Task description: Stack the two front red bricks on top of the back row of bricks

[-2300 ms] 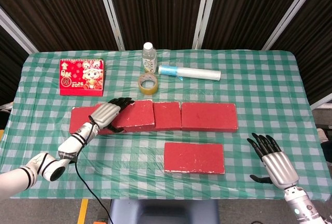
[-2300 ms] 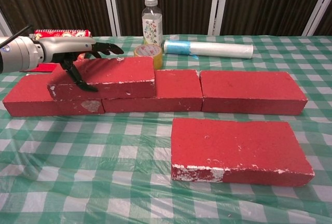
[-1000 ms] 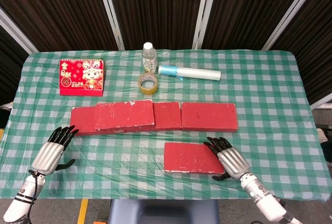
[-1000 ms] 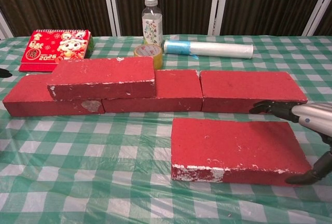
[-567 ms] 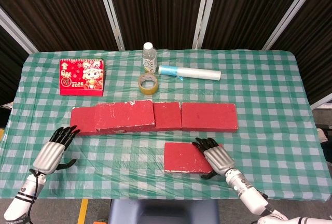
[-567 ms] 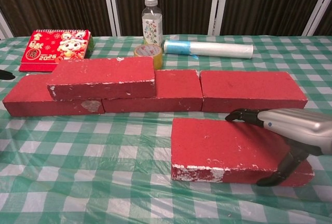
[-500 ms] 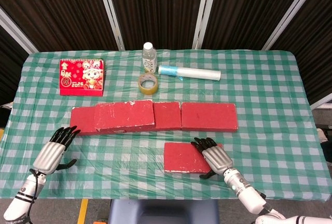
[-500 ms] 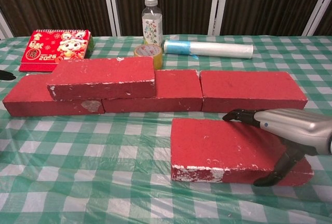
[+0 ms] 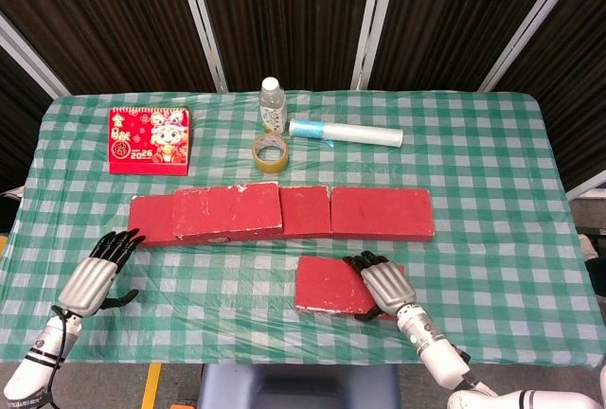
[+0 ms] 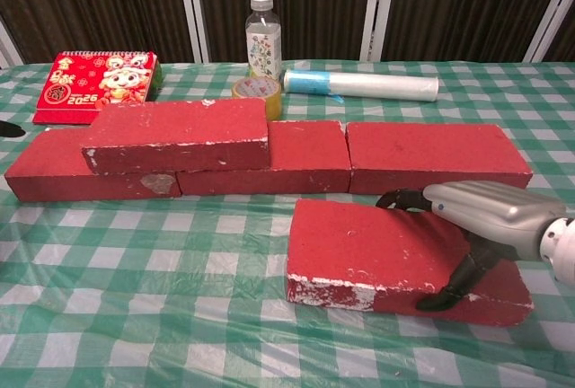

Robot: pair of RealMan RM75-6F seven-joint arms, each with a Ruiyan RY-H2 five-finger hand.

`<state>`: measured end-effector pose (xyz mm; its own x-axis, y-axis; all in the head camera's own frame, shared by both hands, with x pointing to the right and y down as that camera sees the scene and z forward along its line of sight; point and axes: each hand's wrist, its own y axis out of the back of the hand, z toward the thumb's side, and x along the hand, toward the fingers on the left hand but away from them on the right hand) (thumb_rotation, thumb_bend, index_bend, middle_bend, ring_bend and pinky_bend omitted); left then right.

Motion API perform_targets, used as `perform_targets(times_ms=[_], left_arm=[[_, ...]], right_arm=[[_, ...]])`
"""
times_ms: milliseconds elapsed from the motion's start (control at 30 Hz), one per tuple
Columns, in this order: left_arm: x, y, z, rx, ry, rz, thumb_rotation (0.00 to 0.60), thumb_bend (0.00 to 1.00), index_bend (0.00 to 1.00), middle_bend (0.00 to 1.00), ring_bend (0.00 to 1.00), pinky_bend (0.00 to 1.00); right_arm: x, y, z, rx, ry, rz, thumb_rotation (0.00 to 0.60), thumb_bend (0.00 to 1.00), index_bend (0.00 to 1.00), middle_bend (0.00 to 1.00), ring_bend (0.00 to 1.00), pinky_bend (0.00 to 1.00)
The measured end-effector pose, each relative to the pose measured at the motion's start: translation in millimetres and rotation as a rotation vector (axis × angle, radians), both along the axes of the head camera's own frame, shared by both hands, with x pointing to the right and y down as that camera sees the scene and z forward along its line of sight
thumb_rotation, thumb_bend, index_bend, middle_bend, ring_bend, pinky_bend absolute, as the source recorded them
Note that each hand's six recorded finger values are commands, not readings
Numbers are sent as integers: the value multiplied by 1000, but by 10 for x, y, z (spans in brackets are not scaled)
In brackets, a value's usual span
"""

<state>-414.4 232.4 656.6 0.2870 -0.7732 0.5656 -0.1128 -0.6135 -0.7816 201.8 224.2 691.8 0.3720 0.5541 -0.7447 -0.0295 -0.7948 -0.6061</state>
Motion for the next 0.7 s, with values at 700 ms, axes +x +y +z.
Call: perform_targets(times_ms=[700], left_arm=[[-23, 38, -39, 44, -74, 2, 600, 252, 0, 0, 0, 26]], right_arm=[[7, -945, -666, 172, -92, -137, 600, 182, 550, 415, 333, 492]])
